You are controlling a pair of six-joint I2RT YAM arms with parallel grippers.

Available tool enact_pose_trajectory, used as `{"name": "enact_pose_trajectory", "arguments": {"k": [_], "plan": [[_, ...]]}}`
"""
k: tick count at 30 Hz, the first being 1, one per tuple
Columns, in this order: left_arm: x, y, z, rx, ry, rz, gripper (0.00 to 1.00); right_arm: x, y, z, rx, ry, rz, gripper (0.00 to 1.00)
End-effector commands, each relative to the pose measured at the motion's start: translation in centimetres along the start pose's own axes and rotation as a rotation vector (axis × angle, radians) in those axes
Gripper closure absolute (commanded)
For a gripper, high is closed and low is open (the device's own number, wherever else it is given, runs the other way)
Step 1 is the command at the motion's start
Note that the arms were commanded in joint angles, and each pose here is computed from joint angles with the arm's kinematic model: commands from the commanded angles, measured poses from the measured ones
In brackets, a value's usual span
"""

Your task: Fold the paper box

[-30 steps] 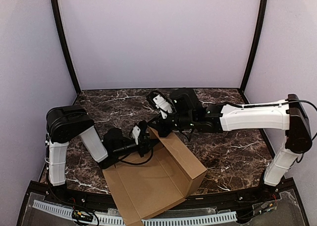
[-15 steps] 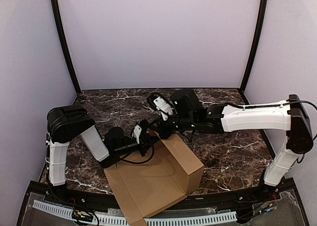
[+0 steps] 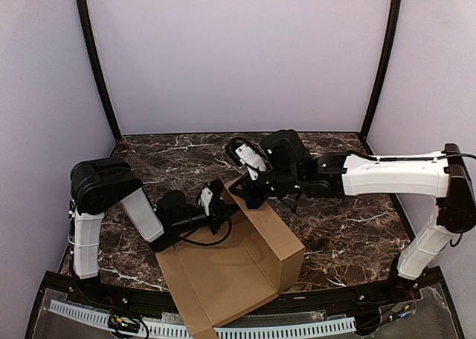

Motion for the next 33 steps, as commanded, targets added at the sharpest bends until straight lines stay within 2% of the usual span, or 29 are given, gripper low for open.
{"name": "enact_pose_trajectory", "arguments": {"k": [1, 5, 13, 16, 25, 27, 33], "plan": [[-1.4, -0.2, 0.0, 0.022, -0.032, 0.011, 0.99, -1.5, -0.1, -2.9, 0.033, -0.007, -0.020, 1.00], [-1.2, -0.2, 0.0, 0.022, -0.018, 0.017, 0.99, -1.7, -0.5, -3.9, 0.065, -0.019, -0.022, 1.00], [-1.2, -0.5, 0.1, 0.036, -0.008, 0.017, 0.99, 4.6, -0.3, -1.0, 0.047, 0.125, 0.038, 1.00], [-1.1, -0.5, 0.1, 0.038, 0.001, 0.016, 0.99, 5.9, -0.2, -0.9, 0.040, 0.143, 0.055, 1.00], [-0.8, -0.5, 0.1, 0.036, 0.022, 0.019, 0.99, 2.5, -0.4, -3.6, 0.065, 0.054, 0.049, 0.99], [-0.7, -0.5, 0.0, 0.035, 0.031, 0.022, 0.99, 1.5, -0.5, -4.6, 0.069, 0.030, 0.050, 0.82], [-0.4, -0.6, 0.0, 0.038, 0.077, 0.030, 0.99, 0.3, -0.6, -7.5, 0.098, 0.014, 0.029, 0.42]]}}
Point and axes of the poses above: each gripper's point midway between its finger pads, its own z axis out along the fingers, its own y axis along the line the jaws close on, x = y × z, the point moved 3 cm from there along -z, back along the fingers, and after that the axes turned 11 degrees about -z, right-handed, at the moved point
